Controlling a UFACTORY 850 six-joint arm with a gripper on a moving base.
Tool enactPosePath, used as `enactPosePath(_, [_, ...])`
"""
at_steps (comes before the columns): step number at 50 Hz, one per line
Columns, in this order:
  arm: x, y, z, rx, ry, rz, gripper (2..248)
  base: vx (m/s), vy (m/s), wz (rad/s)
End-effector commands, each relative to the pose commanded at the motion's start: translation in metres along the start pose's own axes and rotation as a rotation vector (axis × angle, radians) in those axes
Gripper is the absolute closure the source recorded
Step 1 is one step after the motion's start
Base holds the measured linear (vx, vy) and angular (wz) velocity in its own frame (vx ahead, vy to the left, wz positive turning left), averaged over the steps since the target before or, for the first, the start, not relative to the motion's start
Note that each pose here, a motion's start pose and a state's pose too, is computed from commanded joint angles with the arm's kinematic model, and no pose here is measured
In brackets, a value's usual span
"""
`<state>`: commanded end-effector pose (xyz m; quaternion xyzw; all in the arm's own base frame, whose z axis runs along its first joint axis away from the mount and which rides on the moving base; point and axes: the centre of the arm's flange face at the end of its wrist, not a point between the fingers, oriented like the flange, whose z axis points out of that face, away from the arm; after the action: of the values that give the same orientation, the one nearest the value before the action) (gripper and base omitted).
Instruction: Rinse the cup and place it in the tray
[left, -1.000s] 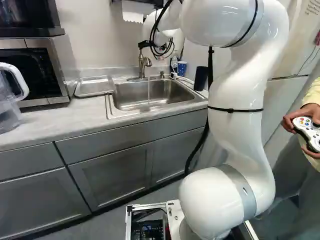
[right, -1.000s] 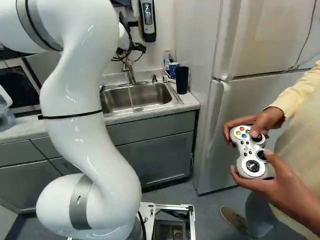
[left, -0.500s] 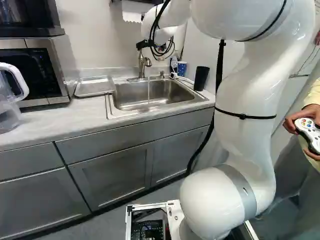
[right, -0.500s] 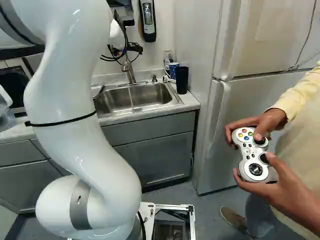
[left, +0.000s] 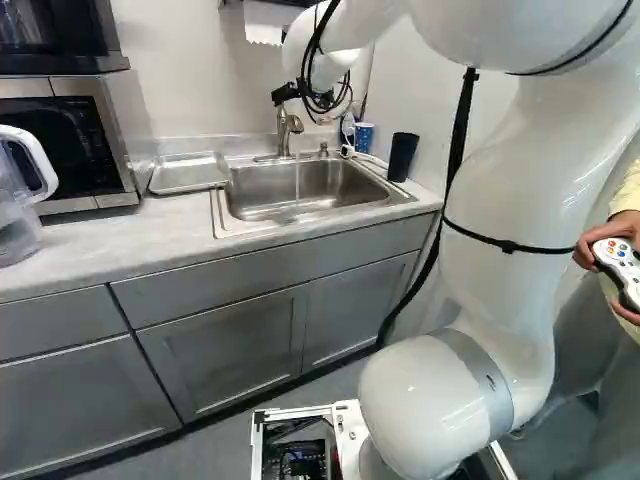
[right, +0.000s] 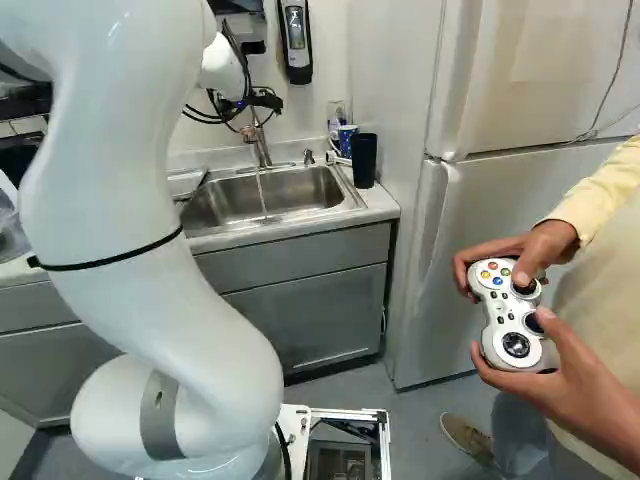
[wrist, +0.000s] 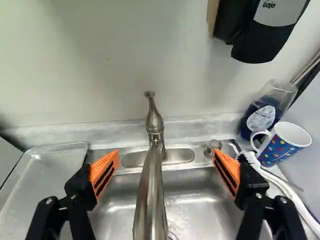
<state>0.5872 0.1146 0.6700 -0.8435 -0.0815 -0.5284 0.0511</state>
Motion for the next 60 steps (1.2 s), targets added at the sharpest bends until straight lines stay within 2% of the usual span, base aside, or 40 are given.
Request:
enactPosePath(32, [-0.020, -0.003, -0.030, 0.005, -0.088, -0.003, 3, 0.000, 0.000, 0.000])
enactPosePath(60, [-0.038, 0.006, -0.052, -0.009, -0.175, 0.005, 3, 0.000, 0.000, 0.000])
